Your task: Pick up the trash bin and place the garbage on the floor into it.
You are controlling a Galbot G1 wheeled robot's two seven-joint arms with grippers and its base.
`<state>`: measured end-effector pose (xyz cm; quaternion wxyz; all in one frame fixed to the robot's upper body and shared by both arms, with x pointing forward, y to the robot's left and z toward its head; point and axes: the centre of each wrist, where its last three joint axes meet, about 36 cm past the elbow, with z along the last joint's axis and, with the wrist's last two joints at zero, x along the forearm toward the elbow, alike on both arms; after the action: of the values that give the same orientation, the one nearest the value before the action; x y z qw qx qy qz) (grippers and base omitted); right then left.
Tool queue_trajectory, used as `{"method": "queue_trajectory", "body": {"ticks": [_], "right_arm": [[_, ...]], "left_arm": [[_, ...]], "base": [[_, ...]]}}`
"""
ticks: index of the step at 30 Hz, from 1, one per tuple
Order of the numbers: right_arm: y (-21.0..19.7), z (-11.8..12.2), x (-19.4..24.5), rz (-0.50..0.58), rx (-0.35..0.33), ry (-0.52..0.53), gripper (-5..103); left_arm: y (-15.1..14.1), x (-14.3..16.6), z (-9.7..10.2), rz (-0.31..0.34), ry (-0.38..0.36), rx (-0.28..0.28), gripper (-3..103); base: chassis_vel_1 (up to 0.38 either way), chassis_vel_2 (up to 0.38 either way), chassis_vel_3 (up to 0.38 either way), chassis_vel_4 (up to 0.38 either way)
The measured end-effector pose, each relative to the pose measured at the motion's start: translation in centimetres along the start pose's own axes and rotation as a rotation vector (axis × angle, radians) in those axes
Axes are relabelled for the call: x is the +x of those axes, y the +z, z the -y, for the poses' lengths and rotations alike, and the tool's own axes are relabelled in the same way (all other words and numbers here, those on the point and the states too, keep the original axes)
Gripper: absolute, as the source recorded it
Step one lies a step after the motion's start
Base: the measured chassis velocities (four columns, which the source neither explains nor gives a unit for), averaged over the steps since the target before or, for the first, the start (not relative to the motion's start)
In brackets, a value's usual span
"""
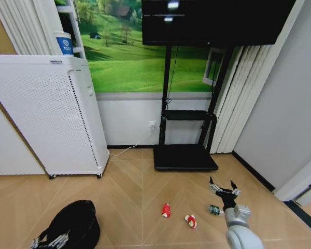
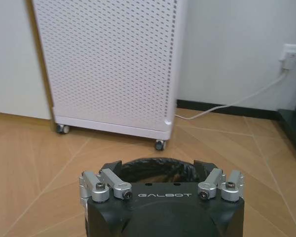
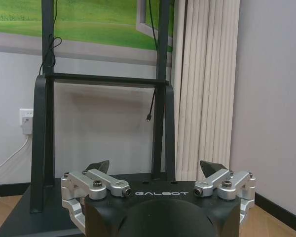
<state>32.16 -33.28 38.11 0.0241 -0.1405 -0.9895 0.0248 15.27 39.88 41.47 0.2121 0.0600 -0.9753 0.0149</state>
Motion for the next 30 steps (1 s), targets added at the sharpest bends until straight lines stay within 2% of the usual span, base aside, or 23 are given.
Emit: {"method": "queue_trajectory", "body": {"ticks": [1,2,5,6,7,8,10,12,14,16,21,25,30], "right_arm": [[0.0,0.0,0.0,0.0,0.0,0.0,100],[-0.1,0.1,-0.2,0.002,0.001,0.0,100],[0.0,0.1,-0.3,0.002,0.001,0.0,100],[0.1,0.0,-0.3,-0.001,0.0,-0.002,100],[0.1,0.0,-0.3,-0.002,0.0,-0.001,100],[0.1,0.0,-0.3,-0.002,0.0,-0.001,100],[0.2,0.1,-0.4,-0.003,0.001,0.0,100],[0.2,0.2,-0.4,-0.003,0.002,0.002,100],[0.3,0.4,-0.5,-0.005,0.005,0.006,100],[0.4,0.4,-0.6,-0.006,0.005,0.006,100],[0.5,0.2,-0.6,-0.007,0.002,0.001,100],[0.5,0.1,-0.5,-0.01,0.003,-0.002,100],[0.6,0.0,-0.3,-0.012,0.005,-0.004,100]], "left_arm": [[0.0,0.0,0.0,0.0,0.0,0.0,84],[-0.9,0.1,1.0,0.016,-0.048,0.049,82],[-3.0,0.5,2.1,0.018,-0.121,0.084,84],[-3.5,0.6,2.3,0.005,-0.129,0.121,84],[-3.8,0.8,2.5,-0.049,-0.165,0.17,84],[-3.8,0.8,2.5,-0.049,-0.165,0.17,84],[-4.0,1.1,2.2,-0.142,-0.227,0.211,84],[-3.9,1.3,2.0,-0.164,-0.238,0.217,84],[-3.4,1.7,0.2,-0.238,-0.266,0.226,84],[-3.2,1.7,-0.5,-0.257,-0.268,0.233,84],[-2.5,1.2,-4.1,-0.302,-0.283,0.295,85],[-2.5,0.2,-4.9,-0.294,-0.279,0.298,86],[-3.0,-1.0,-4.6,-0.286,-0.243,0.304,86]], "base": [[0.0,0.0,0.0,0.0],[0.0,0.0,0.0,0.0],[0.0,0.0,0.0,0.0],[0.0,0.0,0.0,0.0],[0.0,0.0,0.0,0.0],[0.0,0.0,0.0,0.0],[0.0,0.0,0.0,0.0],[0.0,0.0,0.0,0.0],[0.0,0.0,0.0,0.0],[0.0,0.0,0.0,0.0],[0.0,0.0,0.0,0.0],[0.0,0.0,0.0,0.0],[0.0,0.0,0.0,0.0]]}}
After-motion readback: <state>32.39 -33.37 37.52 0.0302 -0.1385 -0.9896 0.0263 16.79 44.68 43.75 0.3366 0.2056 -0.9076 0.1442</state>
